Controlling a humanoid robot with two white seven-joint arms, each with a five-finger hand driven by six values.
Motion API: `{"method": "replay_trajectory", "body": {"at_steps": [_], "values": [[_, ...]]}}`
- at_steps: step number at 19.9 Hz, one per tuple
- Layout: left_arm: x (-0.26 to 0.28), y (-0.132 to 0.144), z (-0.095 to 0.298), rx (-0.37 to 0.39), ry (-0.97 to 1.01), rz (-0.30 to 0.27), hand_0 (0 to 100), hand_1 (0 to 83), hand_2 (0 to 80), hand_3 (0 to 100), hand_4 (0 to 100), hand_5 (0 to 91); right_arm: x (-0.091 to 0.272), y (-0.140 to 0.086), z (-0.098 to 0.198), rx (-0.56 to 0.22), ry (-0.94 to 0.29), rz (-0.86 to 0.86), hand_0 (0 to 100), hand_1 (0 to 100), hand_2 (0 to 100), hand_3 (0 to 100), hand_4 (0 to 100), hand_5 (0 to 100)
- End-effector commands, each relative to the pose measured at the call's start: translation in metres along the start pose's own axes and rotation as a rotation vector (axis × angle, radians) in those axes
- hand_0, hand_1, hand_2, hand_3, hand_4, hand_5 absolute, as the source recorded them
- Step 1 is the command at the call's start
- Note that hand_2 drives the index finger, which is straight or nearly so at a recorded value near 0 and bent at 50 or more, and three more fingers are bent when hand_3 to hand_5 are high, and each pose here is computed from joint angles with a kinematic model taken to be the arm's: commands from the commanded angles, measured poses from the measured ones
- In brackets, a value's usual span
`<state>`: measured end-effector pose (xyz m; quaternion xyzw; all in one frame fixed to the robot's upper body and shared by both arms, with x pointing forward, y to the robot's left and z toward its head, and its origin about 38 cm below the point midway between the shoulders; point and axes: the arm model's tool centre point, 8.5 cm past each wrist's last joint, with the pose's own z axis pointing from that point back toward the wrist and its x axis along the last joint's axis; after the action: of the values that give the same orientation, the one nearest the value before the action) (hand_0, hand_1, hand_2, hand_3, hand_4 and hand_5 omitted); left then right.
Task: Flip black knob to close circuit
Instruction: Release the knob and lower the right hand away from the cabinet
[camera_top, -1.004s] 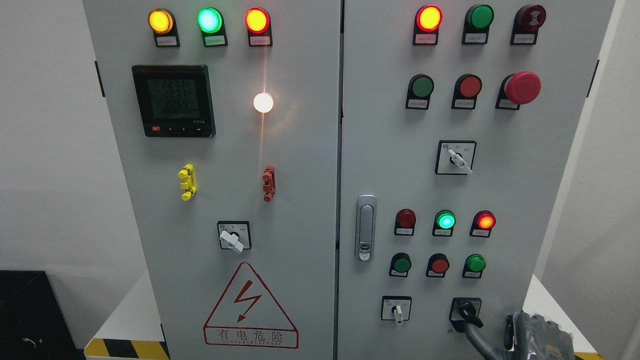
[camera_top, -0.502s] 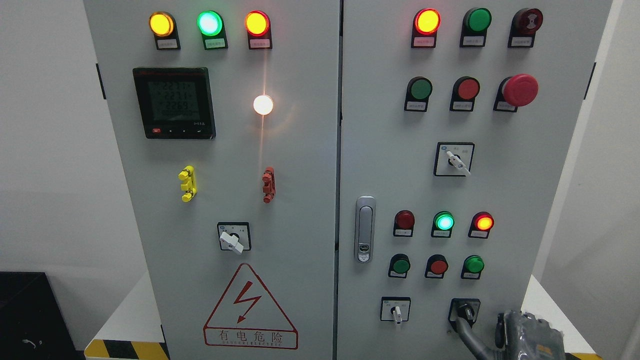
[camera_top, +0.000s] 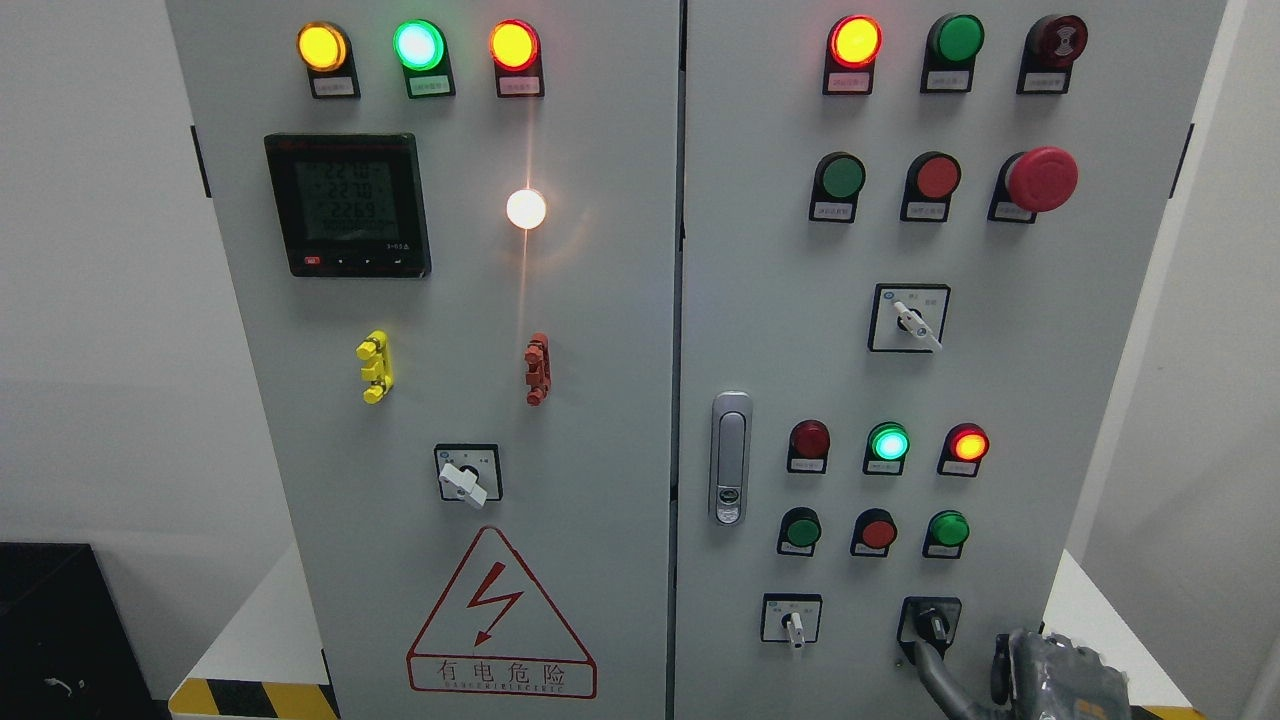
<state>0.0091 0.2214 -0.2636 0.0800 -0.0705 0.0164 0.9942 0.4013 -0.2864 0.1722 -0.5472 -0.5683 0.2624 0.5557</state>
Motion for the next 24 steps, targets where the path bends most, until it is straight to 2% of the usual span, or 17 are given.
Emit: {"method": "replay_trajectory", "body": {"at_steps": [1, 6, 9, 11, 14, 15, 17, 19, 23, 24], "values": [[0.0, 0.0, 0.0, -0.001, 0.0, 0.001, 12, 55.6, 0.0, 0, 0, 0.0, 0.032, -0.005, 0.017, -0.018, -0.094, -0.153, 0, 1, 88, 100, 97, 97], [0.0, 0.0, 0.0, 0.001, -0.001, -0.001, 12, 55.6, 0.0, 0, 0, 0.0, 0.023, 0.003, 0.045, 0.011, -0.049, -0.353, 0, 6, 79, 100, 91, 86], [0.0, 0.0, 0.0, -0.001, -0.001, -0.001, 12, 55.6, 0.0, 0, 0, 0.0, 0.018, 0.012, 0.063, 0.042, -0.025, -0.55, 0, 7, 74, 97, 89, 81], [0.001, 0.0, 0.0, 0.001, -0.002, 0.001, 12, 55.6, 0.0, 0, 0, 0.0, 0.018, 0.017, 0.075, 0.067, -0.015, -0.68, 0, 7, 66, 90, 81, 72], [0.0, 0.0, 0.0, 0.001, 0.0, 0.001, 12, 55.6, 0.0, 0, 0, 0.0, 0.018, 0.021, 0.095, 0.127, 0.005, -0.87, 0, 7, 54, 77, 71, 63], [0.0, 0.0, 0.0, -0.001, 0.0, 0.001, 12, 55.6, 0.0, 0, 0, 0.0, 0.018, 0.022, 0.103, 0.143, 0.014, -0.932, 0, 7, 53, 75, 70, 63], [0.0, 0.0, 0.0, 0.001, 0.0, 0.001, 12, 55.6, 0.0, 0, 0, 0.0, 0.018, 0.02, 0.115, 0.168, 0.032, -1.051, 0, 6, 43, 61, 59, 54], [0.0, 0.0, 0.0, -0.001, 0.0, 0.001, 12, 55.6, 0.0, 0, 0, 0.0, 0.018, 0.015, 0.122, 0.175, 0.029, -1.154, 0, 6, 37, 55, 53, 48], [0.0, 0.0, 0.0, -0.001, 0.0, 0.001, 12, 55.6, 0.0, 0, 0, 0.0, 0.014, 0.015, 0.138, 0.171, 0.001, -1.269, 0, 4, 24, 40, 36, 26], [0.0, 0.0, 0.0, -0.001, 0.0, 0.001, 12, 55.6, 0.0, 0, 0, 0.0, 0.014, 0.017, 0.143, 0.181, 0.003, -1.29, 0, 3, 22, 38, 34, 24]]}}
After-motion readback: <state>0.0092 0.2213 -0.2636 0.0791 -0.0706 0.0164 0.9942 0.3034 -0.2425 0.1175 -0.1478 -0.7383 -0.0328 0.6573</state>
